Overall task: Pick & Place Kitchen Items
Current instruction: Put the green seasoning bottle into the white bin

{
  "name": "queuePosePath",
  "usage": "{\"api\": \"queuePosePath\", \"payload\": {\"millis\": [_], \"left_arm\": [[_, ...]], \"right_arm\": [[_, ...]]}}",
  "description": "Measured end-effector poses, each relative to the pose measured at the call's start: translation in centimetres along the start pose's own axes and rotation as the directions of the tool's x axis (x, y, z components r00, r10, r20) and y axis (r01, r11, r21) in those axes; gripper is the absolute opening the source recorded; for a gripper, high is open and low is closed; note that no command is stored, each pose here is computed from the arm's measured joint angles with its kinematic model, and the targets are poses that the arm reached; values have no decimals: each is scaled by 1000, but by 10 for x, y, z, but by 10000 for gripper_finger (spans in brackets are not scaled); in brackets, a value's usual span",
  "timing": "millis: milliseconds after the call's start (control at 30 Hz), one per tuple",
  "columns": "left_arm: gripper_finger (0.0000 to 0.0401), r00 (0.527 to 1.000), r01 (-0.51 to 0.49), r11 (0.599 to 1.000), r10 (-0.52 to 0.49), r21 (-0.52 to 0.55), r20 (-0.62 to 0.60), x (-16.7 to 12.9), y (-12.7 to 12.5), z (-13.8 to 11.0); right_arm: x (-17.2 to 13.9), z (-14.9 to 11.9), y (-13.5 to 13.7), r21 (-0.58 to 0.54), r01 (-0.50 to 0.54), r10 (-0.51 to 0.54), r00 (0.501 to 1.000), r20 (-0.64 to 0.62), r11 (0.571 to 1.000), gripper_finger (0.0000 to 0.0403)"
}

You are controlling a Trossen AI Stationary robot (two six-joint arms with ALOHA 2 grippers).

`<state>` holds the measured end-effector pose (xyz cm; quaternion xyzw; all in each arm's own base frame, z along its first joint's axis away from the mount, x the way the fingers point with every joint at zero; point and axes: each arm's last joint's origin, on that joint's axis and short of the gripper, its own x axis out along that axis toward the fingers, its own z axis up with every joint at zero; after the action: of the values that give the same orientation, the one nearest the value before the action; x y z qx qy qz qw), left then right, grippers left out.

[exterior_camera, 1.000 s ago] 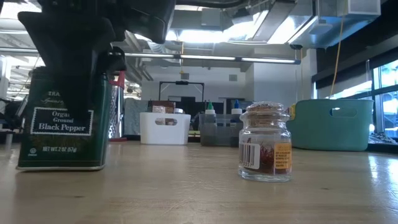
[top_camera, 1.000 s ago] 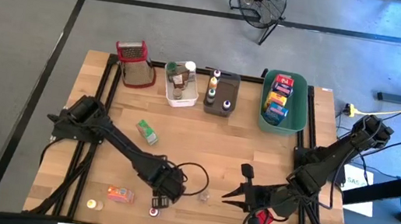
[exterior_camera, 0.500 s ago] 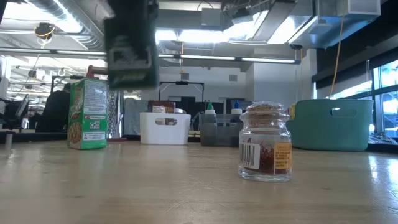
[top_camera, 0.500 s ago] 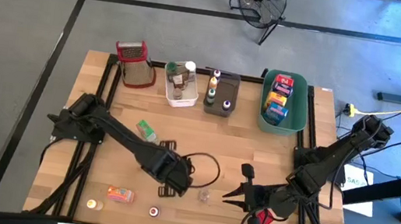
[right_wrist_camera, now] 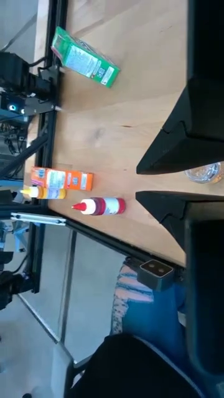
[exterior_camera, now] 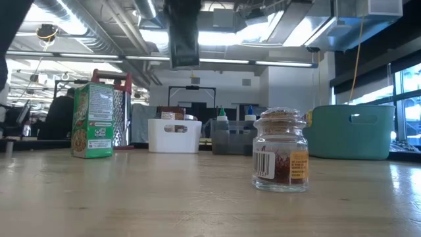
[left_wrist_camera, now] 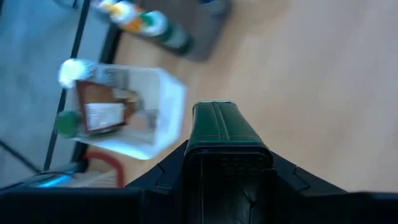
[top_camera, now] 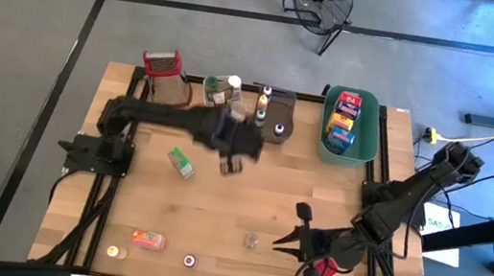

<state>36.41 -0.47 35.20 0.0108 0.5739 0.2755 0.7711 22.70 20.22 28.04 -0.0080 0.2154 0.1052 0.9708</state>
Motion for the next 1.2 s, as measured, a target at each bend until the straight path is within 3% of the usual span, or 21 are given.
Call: {"api": "queuePosePath", "payload": {"millis": [133,300,467,667,833,1200], "left_arm": [[129,996,-64,991,56,-113,-73,30,56,14],[128,990,-107,954,77,-281,-115,56,117,22],[129,995,-32,929,-4,-369,-95,71,153,25],[130,994,61,917,-90,-395,-56,100,162,27],[129,986,130,875,-163,-466,-30,129,168,22],[129,977,157,871,-207,-465,-58,164,164,8]], "right_arm": [[6,-4,2,-11,5,-5,1000,-19,1000,58],[7,-8,6,-36,0,-1,1000,-29,999,58],[3,-9,13,-55,-25,24,999,-30,998,58],[-3,-13,22,-49,-58,56,998,-35,997,58],[0,-13,33,-21,-91,91,996,8,996,58],[8,-16,40,-28,-96,97,995,36,995,58]]}}
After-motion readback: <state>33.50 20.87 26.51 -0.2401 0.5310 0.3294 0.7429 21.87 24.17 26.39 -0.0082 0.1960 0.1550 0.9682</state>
